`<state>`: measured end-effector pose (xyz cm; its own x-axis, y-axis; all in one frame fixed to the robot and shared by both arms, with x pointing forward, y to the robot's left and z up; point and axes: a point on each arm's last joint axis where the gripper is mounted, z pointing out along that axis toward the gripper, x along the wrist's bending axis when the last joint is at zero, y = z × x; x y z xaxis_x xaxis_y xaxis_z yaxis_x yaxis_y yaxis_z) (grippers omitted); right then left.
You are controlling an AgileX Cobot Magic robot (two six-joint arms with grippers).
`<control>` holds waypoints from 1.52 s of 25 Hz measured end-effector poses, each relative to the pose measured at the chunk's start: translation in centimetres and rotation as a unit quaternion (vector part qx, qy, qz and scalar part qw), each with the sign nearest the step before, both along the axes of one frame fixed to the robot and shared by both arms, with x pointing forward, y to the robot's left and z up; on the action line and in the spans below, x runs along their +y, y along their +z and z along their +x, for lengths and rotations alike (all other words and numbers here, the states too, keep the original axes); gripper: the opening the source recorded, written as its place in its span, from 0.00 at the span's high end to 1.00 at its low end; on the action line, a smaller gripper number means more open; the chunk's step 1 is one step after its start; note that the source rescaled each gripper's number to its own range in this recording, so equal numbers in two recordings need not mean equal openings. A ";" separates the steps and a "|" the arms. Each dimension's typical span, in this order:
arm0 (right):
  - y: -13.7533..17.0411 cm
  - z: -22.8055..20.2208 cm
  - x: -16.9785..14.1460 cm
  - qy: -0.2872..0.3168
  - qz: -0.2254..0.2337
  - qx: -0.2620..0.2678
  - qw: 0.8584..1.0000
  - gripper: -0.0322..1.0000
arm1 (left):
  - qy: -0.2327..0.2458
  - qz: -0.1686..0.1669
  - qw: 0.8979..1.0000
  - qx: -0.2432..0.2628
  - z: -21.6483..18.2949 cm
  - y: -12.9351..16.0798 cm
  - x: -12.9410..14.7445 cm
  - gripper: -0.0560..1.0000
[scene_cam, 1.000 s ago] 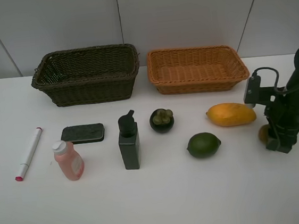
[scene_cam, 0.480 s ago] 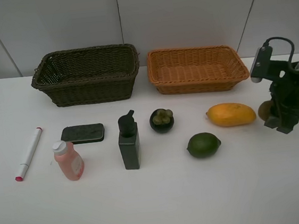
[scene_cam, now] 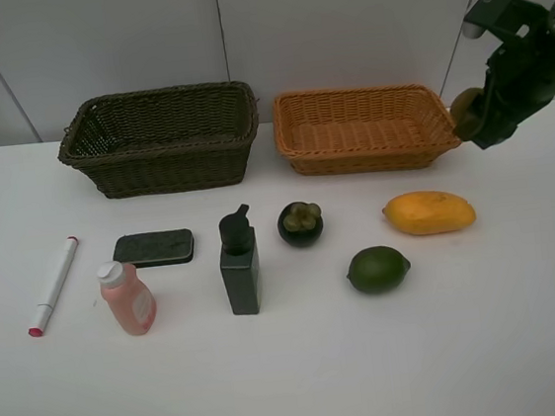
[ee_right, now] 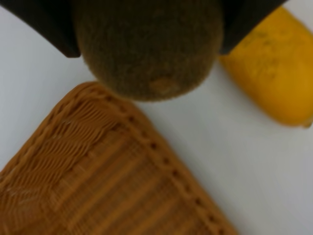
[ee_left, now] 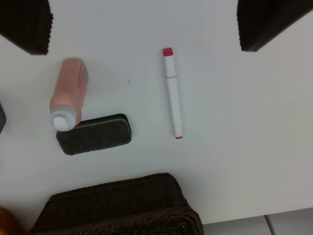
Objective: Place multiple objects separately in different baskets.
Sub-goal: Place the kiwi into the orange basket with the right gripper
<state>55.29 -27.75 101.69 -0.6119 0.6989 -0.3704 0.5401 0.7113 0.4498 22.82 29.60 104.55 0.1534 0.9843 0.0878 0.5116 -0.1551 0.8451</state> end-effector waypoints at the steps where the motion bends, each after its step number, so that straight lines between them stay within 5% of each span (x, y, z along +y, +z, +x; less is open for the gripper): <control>1: 0.4 0.3 0.0 -0.004 0.006 -0.017 1.000 0.97 | 0.000 0.000 1.000 0.000 0.0 0.0 0.0 0.00; 15: 0.1 9.6 2.1 -0.012 0.042 -0.096 0.994 0.97 | 0.000 0.000 1.000 0.000 0.0 0.0 0.0 0.00; 27: -6.8 15.4 3.1 -0.085 0.135 -0.060 0.985 0.97 | 0.000 0.000 1.000 0.000 0.0 0.0 0.0 0.00; 38: -9.0 15.8 3.0 -0.098 0.137 -0.051 0.984 0.97 | 0.000 0.000 1.000 0.000 0.0 0.0 0.0 0.00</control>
<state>71.12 -24.74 92.66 -0.4254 0.8818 -0.2034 0.5964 0.4422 0.6699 22.82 29.60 104.55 0.1534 0.9843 0.0878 0.5116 -0.1551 0.8451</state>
